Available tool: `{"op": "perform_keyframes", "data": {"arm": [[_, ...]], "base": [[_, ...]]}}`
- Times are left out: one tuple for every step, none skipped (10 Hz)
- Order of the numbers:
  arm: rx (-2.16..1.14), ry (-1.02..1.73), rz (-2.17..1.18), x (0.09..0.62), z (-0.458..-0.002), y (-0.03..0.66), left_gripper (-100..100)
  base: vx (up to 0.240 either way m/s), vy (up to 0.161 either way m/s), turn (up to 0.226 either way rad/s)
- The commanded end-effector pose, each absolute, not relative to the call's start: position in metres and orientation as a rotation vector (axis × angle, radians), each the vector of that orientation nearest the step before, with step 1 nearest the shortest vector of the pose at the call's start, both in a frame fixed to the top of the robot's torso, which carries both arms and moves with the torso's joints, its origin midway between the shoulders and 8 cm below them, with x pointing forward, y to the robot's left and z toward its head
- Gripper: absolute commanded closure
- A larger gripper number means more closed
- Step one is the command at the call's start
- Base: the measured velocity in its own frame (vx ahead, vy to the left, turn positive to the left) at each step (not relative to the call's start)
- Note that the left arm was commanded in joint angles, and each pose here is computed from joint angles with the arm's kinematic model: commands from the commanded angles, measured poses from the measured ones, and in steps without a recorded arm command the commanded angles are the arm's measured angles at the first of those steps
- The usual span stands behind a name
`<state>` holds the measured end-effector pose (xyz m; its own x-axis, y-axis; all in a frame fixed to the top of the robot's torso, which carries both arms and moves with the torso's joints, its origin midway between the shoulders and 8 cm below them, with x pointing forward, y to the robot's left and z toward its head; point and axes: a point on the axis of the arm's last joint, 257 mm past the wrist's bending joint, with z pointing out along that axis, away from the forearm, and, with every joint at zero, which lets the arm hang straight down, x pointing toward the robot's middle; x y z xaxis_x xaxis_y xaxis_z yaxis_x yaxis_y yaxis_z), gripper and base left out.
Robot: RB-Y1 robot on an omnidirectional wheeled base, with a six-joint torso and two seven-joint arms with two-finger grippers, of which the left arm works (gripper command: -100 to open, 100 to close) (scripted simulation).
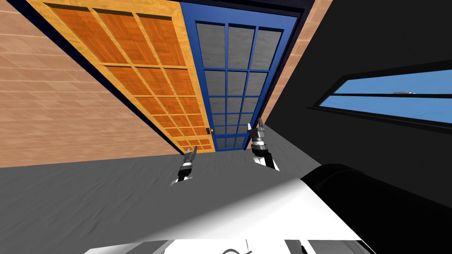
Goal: Pull the door open
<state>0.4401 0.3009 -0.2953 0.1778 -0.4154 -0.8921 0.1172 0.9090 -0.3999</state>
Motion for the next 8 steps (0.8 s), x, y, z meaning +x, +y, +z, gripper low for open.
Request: {"op": "perform_keyframes", "data": {"arm": [[-0.236,1.368,-0.348,0.44,-0.306,0.301,-100],[-0.22,1.382,-0.329,0.44,-0.313,0.301,-100],[-0.206,1.395,-0.311,0.439,-0.318,0.301,-100],[-0.206,1.395,-0.311,0.439,-0.318,0.301,-100],[-0.191,1.407,-0.294,0.439,-0.324,0.301,-100],[-0.176,1.419,-0.277,0.439,-0.329,0.301,-100],[-0.161,1.432,-0.26,0.439,-0.335,0.302,-100],[-0.146,1.444,-0.244,0.439,-0.34,0.302,-100]], "base": [[0.103,-0.021,-0.021],[0.107,-0.027,-0.02],[0.103,-0.031,-0.012],[0.059,-0.024,-0.001],[0.047,-0.022,-0.01],[0.078,-0.019,-0.015],[0.096,-0.022,-0.021],[0.101,-0.023,-0.017]]}}
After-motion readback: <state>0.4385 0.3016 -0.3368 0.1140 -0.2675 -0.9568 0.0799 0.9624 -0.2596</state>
